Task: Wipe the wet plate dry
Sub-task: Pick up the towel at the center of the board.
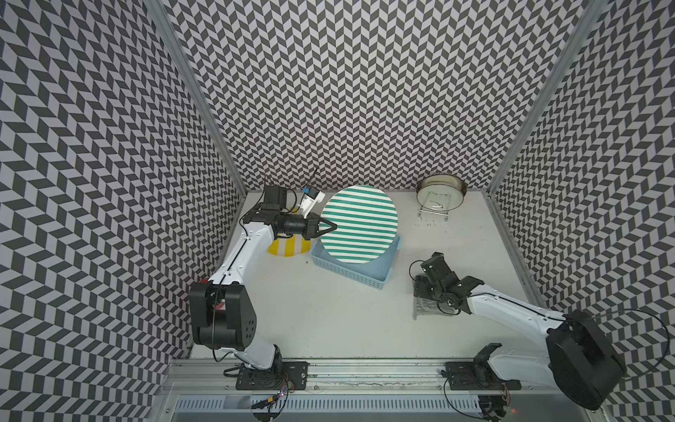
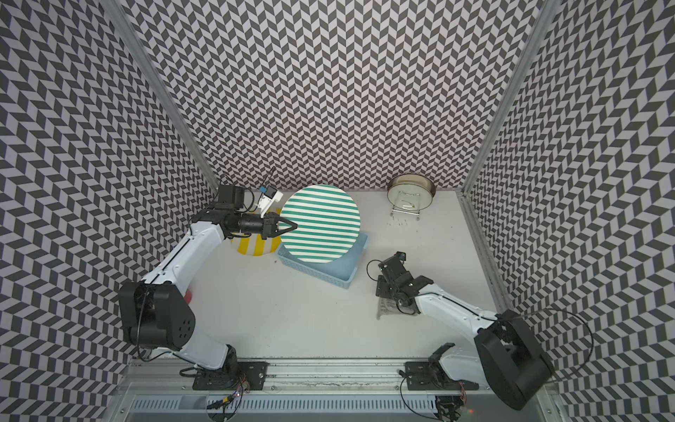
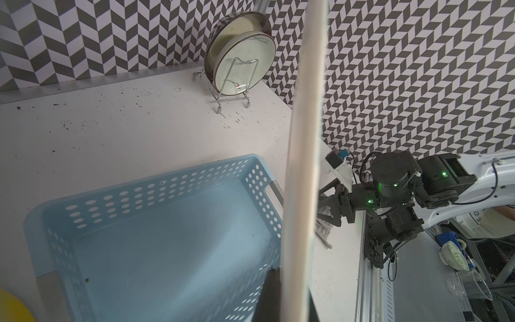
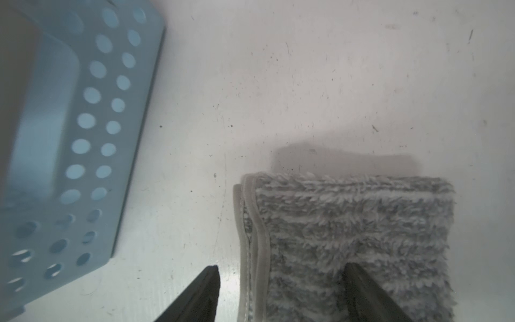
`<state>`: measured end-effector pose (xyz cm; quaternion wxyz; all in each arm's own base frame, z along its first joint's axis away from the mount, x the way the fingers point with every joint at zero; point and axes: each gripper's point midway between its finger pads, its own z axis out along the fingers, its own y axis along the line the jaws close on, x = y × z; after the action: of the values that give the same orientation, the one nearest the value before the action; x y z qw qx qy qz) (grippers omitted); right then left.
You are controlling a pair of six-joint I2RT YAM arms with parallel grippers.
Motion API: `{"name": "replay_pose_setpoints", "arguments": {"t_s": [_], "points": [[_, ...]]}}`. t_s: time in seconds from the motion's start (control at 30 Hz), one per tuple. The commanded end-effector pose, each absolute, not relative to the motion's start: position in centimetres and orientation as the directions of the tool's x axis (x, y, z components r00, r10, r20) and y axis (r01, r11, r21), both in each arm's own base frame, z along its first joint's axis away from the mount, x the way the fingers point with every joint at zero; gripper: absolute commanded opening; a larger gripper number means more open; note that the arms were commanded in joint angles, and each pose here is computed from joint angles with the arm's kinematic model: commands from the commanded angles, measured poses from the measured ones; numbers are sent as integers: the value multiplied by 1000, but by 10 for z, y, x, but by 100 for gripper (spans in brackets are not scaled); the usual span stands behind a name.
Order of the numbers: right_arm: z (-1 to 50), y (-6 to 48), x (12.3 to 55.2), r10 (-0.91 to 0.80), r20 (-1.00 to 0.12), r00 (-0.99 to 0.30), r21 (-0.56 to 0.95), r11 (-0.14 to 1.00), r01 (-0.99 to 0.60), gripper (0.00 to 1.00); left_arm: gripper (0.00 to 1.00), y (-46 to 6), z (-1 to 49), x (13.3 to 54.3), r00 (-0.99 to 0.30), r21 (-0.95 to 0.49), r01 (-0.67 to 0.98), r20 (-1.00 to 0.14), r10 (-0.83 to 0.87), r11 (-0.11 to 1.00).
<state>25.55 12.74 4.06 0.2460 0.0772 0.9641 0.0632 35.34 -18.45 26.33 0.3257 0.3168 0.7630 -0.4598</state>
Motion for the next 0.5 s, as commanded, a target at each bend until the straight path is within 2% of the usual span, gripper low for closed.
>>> {"name": "replay_pose_setpoints", "arguments": {"t_s": [0.0,0.2,0.3,0.37,0.47], "points": [[28,125,254,186,-461,-868,133,981,140,74,0,-191,272,350,-547,-469,815,-816,184,341],[-2,128,244,162,-404,-900,99,986,133,73,0,-194,268,350,-551,-469,813,-812,193,346],[-10,127,241,145,-385,-912,68,989,128,69,0,-194,268,350,-550,-468,813,-812,195,346],[-16,127,240,133,-372,-919,50,991,123,62,0,-194,268,351,-551,-468,813,-812,194,347],[-16,128,241,126,-380,-917,42,992,119,42,0,-193,266,351,-552,-468,811,-810,196,352]]}}
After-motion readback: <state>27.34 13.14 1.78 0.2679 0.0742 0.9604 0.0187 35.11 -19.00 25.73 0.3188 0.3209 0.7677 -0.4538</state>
